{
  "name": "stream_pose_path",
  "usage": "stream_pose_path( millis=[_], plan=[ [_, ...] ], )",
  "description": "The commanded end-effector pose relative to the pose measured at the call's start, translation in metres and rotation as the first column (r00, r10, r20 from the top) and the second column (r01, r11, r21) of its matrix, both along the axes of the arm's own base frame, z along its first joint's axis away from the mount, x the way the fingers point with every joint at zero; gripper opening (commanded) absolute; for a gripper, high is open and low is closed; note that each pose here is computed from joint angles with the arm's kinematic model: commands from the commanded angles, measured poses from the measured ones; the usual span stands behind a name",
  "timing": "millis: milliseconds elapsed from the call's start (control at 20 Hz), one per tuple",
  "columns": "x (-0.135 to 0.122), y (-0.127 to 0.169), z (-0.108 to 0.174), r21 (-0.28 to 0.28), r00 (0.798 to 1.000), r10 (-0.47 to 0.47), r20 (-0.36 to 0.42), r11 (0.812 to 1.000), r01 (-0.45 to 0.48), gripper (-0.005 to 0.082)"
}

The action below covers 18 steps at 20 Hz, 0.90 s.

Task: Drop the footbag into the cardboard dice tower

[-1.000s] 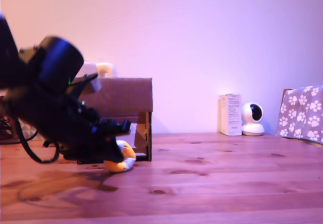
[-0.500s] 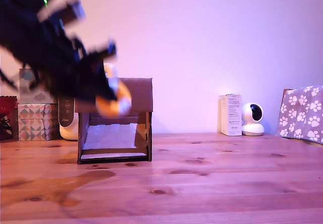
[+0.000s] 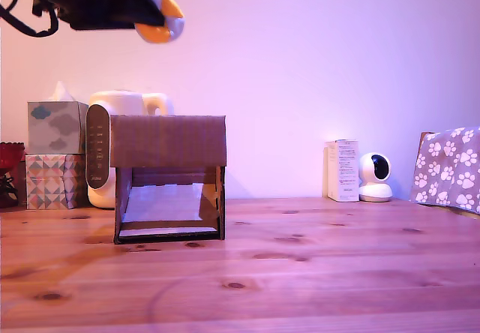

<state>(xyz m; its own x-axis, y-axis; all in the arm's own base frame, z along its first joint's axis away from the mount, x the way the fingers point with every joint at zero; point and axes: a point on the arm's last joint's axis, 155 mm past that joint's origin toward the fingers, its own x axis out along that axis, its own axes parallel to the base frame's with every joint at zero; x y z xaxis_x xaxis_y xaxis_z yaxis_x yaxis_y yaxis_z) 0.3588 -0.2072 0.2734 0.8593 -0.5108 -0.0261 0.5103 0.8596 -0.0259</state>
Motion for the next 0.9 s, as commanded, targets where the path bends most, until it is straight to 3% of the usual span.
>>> stream_pose_path(
  millis=[0, 200, 450, 850],
  plan=[
    [0.008, 0.006, 0.003, 0.002, 1.0, 0.024, 0.013, 1.0, -0.024, 0.0126],
    [0.033, 0.018, 0.012, 0.002, 0.997, 0.072, 0.012, 0.997, -0.072, 0.0126],
    [0.071, 0.006, -0.002, 0.06, 0.992, 0.03, -0.119, 0.998, -0.023, 0.0127],
    [0.121, 0.005, -0.043, 0.181, 0.932, 0.059, -0.358, 0.983, 0.008, 0.0128]
  ],
)
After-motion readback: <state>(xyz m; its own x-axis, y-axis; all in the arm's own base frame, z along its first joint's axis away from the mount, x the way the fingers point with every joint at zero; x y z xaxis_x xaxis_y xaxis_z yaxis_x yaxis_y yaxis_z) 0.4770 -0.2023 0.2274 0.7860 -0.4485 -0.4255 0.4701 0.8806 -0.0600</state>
